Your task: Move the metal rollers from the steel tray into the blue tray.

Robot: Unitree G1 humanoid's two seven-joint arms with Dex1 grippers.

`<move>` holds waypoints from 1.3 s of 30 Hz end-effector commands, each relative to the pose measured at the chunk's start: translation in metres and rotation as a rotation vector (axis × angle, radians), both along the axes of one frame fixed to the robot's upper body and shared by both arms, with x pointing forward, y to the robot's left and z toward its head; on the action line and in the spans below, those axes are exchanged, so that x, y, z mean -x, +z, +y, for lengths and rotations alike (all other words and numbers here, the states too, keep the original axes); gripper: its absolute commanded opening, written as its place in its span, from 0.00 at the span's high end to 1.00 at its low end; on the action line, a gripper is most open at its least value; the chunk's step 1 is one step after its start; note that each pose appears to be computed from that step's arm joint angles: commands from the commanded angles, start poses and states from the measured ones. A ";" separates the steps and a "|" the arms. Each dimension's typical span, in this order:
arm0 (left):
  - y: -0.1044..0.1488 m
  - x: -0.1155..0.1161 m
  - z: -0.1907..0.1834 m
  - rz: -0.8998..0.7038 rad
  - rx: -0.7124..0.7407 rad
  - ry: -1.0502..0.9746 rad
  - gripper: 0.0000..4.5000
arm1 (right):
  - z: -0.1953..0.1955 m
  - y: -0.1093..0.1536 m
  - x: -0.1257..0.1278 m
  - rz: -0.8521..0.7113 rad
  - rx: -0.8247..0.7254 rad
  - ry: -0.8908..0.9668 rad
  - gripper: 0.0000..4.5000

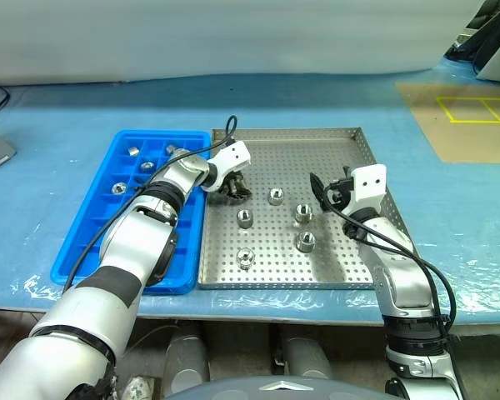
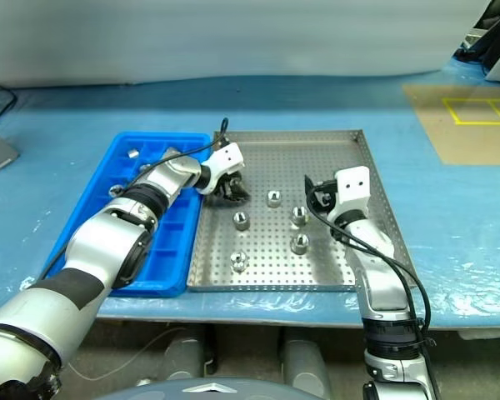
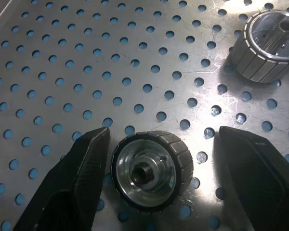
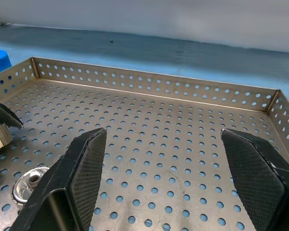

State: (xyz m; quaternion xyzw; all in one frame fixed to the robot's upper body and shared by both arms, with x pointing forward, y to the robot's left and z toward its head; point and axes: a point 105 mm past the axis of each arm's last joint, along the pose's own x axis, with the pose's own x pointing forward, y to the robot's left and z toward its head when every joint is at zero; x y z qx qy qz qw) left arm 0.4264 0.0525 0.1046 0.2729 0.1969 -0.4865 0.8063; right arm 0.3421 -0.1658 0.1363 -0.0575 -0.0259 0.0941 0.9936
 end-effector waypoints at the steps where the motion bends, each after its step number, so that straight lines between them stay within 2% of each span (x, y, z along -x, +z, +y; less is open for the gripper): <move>1: -0.012 0.000 0.011 0.029 -0.031 0.053 0.15 | 0.002 0.014 0.002 -0.056 0.013 -0.002 0.12; 4: -0.013 -0.001 0.016 0.031 -0.039 0.067 0.27 | 0.003 0.014 0.001 -0.058 0.012 -0.002 0.11; 7: -0.015 -0.001 0.019 0.030 -0.056 0.073 0.48 | 0.004 0.014 0.001 -0.058 0.010 -0.001 0.11; 16: -0.007 0.000 0.013 0.029 0.004 0.038 0.48 | 0.004 0.015 -0.002 -0.064 0.013 -0.001 0.11; 21: 0.023 0.008 -0.007 0.064 0.209 -0.088 0.48 | 0.008 0.017 -0.003 -0.073 0.004 0.008 0.11; 25: 0.051 0.016 -0.007 0.032 0.319 -0.216 0.48 | 0.009 0.026 -0.003 -0.095 -0.019 0.032 0.11; 32: 0.090 0.039 0.039 -0.115 0.407 -0.306 0.48 | 0.040 0.035 0.008 -0.061 -0.056 0.328 0.11; 39: 0.096 0.078 0.100 -0.194 0.384 -0.149 0.48 | 0.088 0.042 0.027 0.039 -0.070 0.792 0.11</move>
